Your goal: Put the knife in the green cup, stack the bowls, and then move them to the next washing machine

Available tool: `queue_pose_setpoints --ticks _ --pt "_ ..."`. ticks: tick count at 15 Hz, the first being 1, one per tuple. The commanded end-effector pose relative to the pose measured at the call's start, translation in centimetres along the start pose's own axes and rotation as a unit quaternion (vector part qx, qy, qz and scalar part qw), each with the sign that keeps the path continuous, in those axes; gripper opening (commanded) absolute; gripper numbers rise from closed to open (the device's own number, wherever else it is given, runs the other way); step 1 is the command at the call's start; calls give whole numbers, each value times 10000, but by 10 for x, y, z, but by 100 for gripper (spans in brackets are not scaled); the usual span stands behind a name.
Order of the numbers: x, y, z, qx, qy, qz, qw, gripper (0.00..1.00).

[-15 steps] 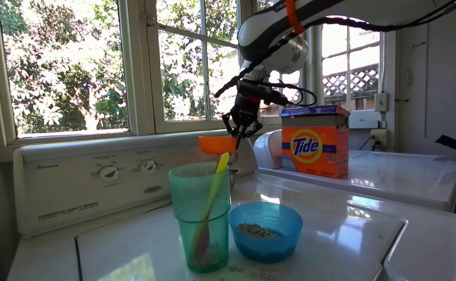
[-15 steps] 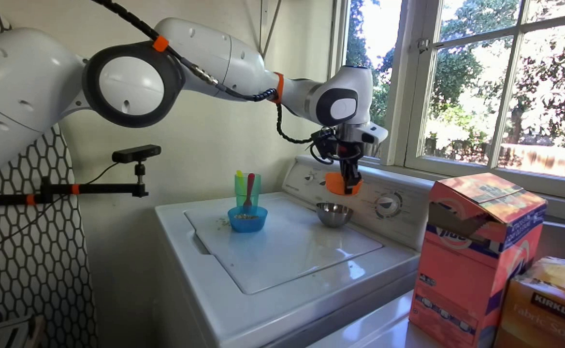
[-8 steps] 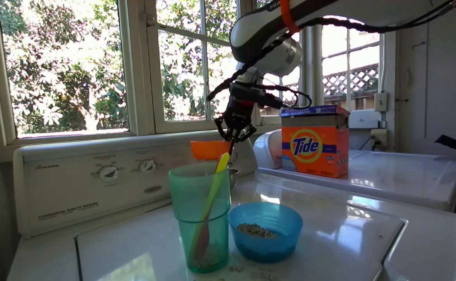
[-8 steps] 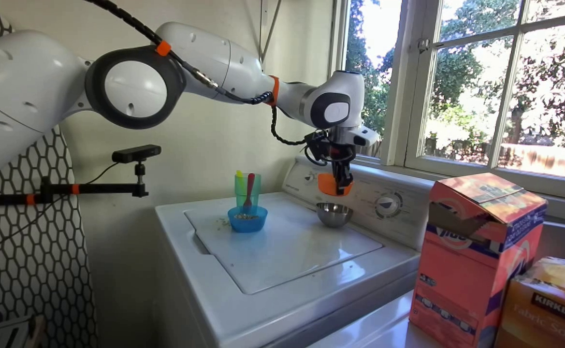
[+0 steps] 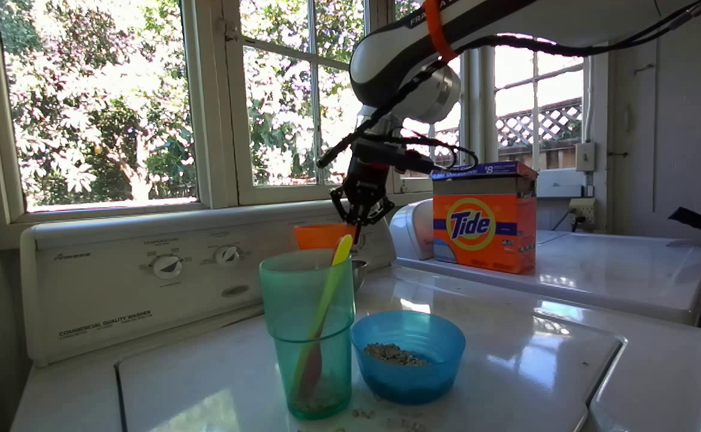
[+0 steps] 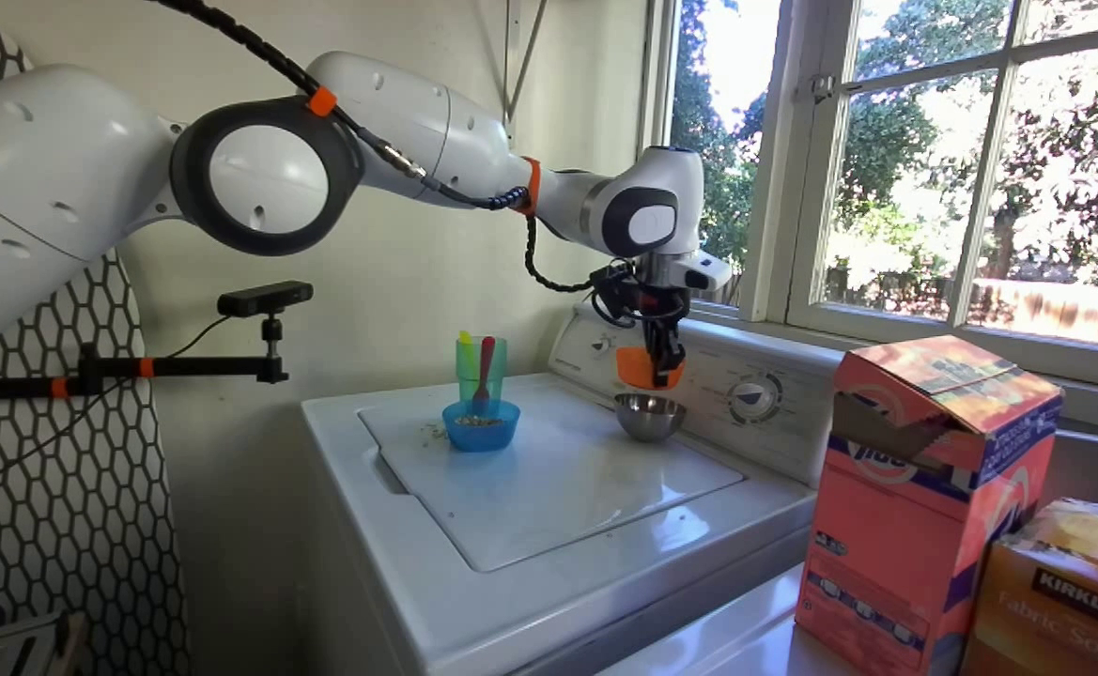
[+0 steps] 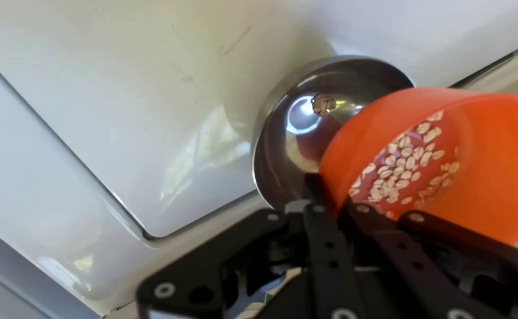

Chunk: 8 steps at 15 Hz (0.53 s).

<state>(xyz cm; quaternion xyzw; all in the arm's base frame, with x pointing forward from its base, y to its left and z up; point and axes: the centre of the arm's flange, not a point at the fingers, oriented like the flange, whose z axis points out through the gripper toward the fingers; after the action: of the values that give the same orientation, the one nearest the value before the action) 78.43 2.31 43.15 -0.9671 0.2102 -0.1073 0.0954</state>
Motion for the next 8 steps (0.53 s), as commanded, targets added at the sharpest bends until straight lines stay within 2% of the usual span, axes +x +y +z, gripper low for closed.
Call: queue_pose_setpoints --ticks 1,8 --pt "-1 -9 24 -252 87 26 9996 1" --pt "7 -3 31 -397 414 291 9979 1"
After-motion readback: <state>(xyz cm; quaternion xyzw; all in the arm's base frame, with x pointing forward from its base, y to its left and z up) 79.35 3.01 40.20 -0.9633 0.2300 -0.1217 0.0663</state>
